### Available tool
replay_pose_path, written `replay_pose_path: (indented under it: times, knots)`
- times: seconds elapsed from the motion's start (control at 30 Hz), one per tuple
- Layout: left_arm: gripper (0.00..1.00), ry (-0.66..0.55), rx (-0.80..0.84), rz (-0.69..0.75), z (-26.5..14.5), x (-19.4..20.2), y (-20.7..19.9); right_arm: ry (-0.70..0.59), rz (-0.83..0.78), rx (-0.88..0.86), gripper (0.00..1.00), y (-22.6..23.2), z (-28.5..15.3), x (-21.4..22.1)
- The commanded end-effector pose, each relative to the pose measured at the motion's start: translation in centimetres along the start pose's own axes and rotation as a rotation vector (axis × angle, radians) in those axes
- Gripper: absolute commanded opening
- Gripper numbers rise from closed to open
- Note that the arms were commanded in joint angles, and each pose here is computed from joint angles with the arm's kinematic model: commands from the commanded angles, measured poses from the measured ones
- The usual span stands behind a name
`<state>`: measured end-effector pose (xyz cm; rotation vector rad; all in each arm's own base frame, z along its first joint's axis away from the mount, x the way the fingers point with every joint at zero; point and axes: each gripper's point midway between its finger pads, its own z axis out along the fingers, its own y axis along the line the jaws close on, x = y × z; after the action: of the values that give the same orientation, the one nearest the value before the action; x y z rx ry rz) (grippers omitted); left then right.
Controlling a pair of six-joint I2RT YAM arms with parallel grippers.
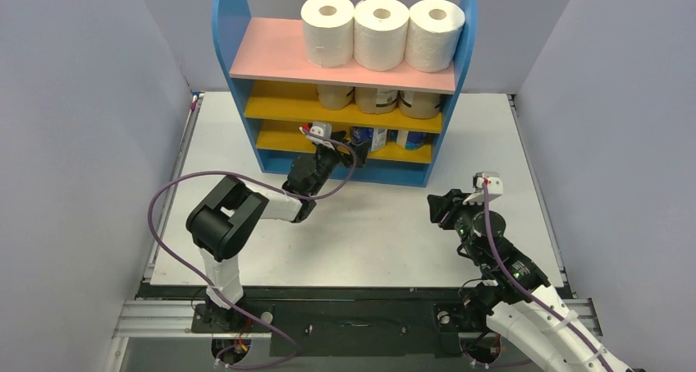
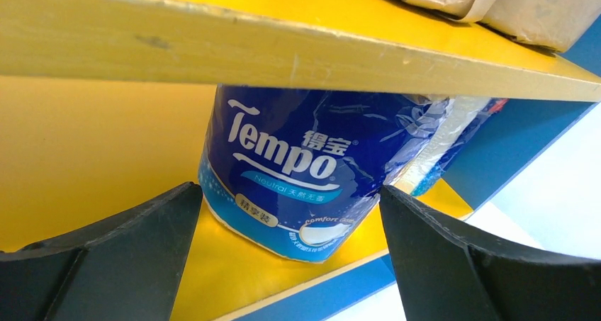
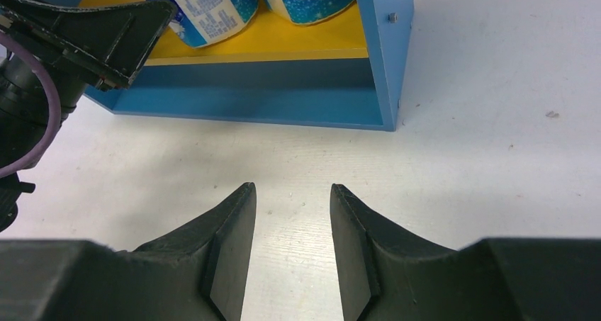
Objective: Place and organize the paper towels onto the shelf
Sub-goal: Place the paper towel on the shelf.
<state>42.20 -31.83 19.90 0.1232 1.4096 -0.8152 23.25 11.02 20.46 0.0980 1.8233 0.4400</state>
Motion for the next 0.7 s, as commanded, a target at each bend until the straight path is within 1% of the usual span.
replay_pose_path:
  times: [0.0,0.3,0.67]
  knots:
    - [0.96,-0.052,-0.01,-0.009,1.3,-1.1,0.2,-0.021,-0.009,0.017,0.39,-0.4,0.1,-0.3]
    - [0.96,-0.056,-0.026,0.004,1.6,-1.0,0.5,-0.018,-0.011,0.02,0.39,-0.4,0.3,-0.1]
    - [0.96,-0.041,0.006,0.0,2.2,-0.3,-0.9,-0.012,-0.015,0.023,0.39,-0.4,0.4,0.0]
